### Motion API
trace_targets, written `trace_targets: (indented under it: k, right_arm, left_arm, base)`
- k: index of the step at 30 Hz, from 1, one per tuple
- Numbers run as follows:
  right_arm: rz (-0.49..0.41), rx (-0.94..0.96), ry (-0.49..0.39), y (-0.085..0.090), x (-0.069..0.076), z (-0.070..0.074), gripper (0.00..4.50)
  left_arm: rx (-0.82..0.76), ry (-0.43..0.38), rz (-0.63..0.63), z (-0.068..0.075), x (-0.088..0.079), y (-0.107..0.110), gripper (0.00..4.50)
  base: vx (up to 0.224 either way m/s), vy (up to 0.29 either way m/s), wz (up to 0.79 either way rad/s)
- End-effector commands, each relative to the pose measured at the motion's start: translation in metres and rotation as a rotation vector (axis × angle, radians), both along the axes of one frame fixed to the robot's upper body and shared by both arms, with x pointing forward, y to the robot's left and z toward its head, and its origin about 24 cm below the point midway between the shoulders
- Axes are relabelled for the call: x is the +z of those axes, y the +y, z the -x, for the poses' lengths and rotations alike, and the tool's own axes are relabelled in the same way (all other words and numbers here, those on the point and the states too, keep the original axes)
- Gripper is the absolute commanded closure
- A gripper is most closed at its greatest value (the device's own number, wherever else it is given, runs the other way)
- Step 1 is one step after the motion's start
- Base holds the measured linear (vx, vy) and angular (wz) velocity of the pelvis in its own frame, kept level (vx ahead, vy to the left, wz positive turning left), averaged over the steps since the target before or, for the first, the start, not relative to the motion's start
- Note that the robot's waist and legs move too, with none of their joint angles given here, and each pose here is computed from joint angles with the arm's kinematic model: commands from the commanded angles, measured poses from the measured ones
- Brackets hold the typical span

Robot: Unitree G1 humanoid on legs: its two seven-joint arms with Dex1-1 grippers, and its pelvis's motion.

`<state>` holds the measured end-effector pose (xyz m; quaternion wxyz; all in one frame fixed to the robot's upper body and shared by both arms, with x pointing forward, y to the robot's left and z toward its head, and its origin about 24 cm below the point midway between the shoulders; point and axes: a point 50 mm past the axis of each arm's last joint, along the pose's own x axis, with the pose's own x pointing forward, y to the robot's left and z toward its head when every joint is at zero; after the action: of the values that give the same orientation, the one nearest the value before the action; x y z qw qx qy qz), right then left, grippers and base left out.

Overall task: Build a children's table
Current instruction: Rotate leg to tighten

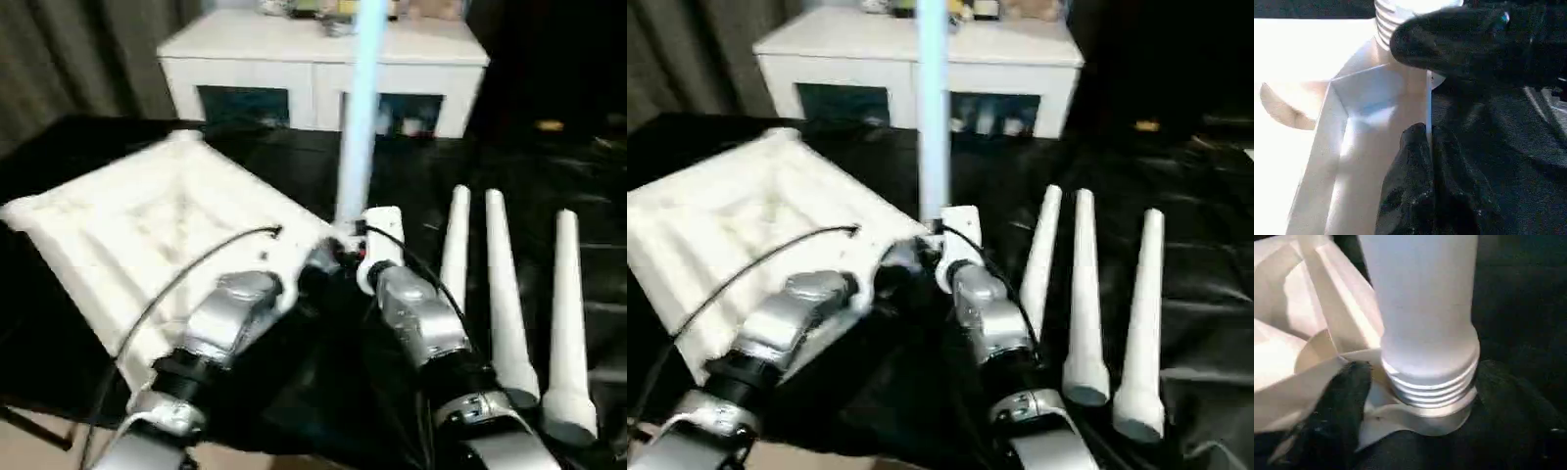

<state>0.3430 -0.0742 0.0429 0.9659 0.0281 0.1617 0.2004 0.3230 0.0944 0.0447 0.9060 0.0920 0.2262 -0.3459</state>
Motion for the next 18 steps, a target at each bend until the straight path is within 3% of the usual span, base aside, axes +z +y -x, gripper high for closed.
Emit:
trace_targets:
  k: [1, 9, 15, 18]
  right_arm:
    - [0.008, 0.133, -0.045, -0.003, 0.011, 0.000, 0.68]
    - [0.157, 0.575, -0.076, -0.028, 0.016, 0.024, 0.68]
    - [0.201, 0.776, -0.031, -0.034, 0.012, 0.040, 0.68]
    - [0.205, 0.792, -0.024, -0.035, 0.012, 0.041, 0.68]
  left_arm:
    - [-0.073, -0.046, 0.031, 0.005, 0.006, 0.007, 4.50]
    - [-0.412, 0.024, 0.090, 0.041, 0.012, 0.026, 4.50]
    - [-0.448, 0.055, 0.072, 0.047, 0.012, 0.039, 4.50]
    - [-0.446, 0.053, 0.068, 0.047, 0.013, 0.041, 4.50]
  base:
    - [0.000, 0.000, 0.00]
    - [0.000, 0.000, 0.00]
    - [0.000, 0.000, 0.00]
    - [0.000, 0.000, 0.00]
